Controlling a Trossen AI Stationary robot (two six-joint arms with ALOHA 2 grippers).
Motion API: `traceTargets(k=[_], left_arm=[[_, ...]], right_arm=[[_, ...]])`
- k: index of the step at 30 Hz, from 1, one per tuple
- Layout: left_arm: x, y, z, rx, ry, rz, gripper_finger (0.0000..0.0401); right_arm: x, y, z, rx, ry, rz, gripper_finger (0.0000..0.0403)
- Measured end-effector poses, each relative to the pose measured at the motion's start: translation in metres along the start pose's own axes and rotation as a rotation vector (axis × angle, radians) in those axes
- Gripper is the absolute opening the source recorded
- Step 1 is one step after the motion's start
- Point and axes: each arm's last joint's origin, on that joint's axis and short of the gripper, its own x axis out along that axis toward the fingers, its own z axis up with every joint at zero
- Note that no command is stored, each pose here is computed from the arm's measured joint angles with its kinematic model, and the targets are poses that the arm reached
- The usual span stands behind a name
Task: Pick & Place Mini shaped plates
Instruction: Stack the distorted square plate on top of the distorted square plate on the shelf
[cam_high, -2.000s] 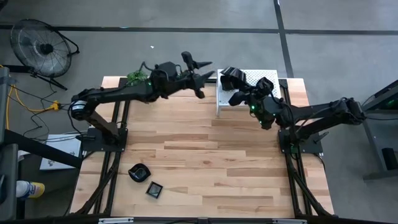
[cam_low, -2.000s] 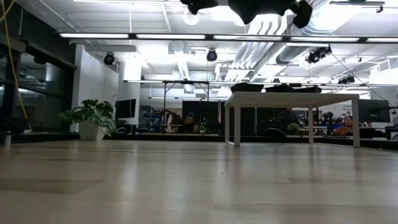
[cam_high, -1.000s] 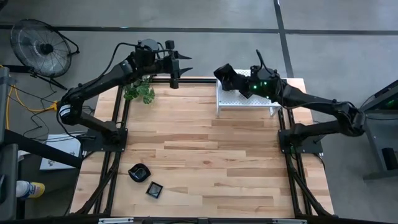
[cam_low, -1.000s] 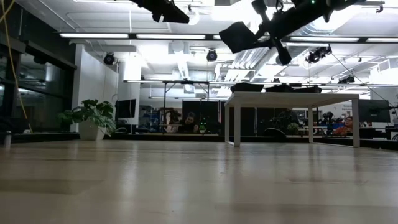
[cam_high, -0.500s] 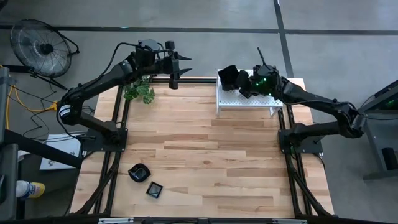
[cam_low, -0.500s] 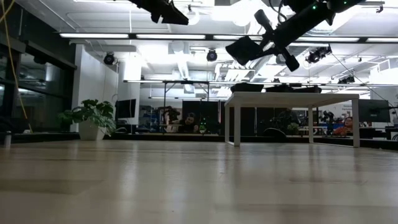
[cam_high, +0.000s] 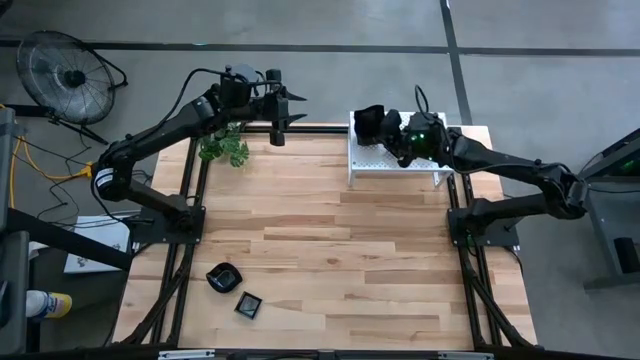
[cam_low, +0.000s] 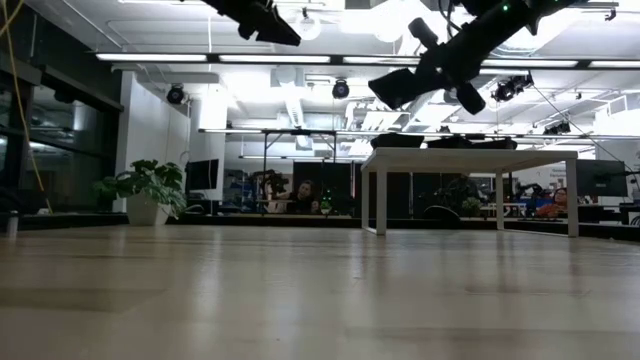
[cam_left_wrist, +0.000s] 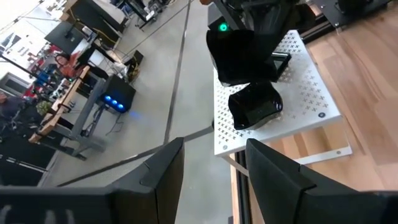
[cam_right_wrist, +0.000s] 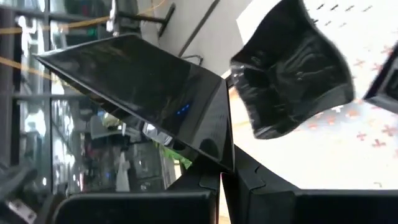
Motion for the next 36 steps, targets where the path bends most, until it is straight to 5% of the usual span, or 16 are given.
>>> traceTargets(k=[12, 36], left_arm=[[0.0, -0.001, -0.001, -0.028, 0.01, -0.009, 0.0168], [0.0, -0.003, -0.003, -0.063, 0.041, -0.025, 0.0168]], right_arm=[[0.001, -0.005, -0.01, 0.179, -0.032, -0.049, 0.001], [0.029, -0.015, -0.008, 0.249, -0.04, -0.104, 0.0019]])
